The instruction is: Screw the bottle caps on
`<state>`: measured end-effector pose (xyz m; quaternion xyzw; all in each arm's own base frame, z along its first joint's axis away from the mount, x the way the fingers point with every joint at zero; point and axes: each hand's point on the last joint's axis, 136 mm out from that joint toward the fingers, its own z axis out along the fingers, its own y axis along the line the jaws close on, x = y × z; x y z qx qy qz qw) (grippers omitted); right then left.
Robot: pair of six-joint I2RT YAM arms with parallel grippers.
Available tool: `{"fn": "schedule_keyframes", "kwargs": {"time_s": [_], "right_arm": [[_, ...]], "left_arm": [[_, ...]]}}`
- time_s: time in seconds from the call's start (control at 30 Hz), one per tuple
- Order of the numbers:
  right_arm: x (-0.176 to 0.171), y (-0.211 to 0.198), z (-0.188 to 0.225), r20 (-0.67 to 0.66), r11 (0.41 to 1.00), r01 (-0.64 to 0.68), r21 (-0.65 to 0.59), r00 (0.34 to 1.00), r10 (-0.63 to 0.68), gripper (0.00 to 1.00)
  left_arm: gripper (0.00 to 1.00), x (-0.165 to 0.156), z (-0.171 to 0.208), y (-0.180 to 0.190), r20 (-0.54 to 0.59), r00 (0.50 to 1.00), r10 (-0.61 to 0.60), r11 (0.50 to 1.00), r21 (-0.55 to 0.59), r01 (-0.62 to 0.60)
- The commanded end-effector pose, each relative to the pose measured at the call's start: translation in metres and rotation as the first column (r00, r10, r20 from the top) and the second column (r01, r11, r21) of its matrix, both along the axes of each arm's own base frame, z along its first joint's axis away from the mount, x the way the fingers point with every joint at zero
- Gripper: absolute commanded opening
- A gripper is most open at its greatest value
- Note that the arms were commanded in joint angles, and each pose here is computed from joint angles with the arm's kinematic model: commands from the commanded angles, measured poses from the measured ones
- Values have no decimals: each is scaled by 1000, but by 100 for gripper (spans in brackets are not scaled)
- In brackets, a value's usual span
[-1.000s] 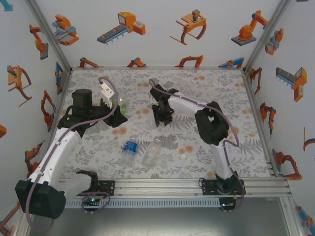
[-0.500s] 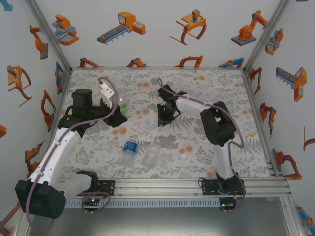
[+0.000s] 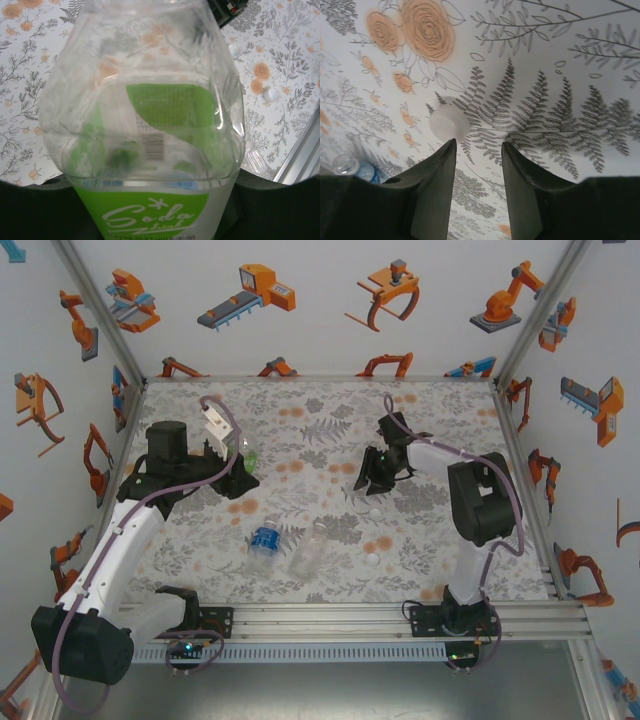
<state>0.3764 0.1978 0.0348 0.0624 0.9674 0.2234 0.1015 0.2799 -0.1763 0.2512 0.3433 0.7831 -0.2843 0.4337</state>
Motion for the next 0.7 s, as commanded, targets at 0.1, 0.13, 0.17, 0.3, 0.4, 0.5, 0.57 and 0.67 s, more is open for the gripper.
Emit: {"fn": "schedule_keyframes", "kwargs": {"time_s": [0.1, 0.13, 0.17, 0.3, 0.4, 0.5, 0.57, 0.67], "right_arm": [[11, 4, 43, 167, 980, -79, -180, 980, 110, 51], [14, 7, 47, 186, 975, -82, -204, 975, 122, 51], [15, 9, 50, 203, 968, -81, -238, 971, 131, 50], [20, 26, 54, 247, 948, -106, -300, 951, 184, 48], [19, 47, 50, 270, 929, -168, -329, 926, 263, 48], [17, 56, 42, 254, 909, -182, -375, 923, 290, 48], [15, 59, 36, 242, 906, -183, -383, 926, 289, 48], [14, 60, 30, 233, 902, -179, -394, 929, 286, 49]], "left_arm": [[19, 0, 1, -3, -2, 1000, -6, 1000, -19, 6], [19, 0, 1, -3, -1, 1000, -5, 1000, -19, 5], [19, 1, 2, -3, 1, 1000, -7, 1000, -19, 7], [19, 1, 1, -3, -2, 1000, -6, 1000, -21, 6], [19, 1, 1, -3, -3, 1000, -8, 1000, -21, 8], [19, 1, 1, -3, -2, 1000, -8, 1000, -21, 8], [19, 0, 2, -3, -1, 1000, -9, 1000, -21, 9], [19, 0, 2, -3, 0, 1000, -9, 1000, -22, 9]]}}
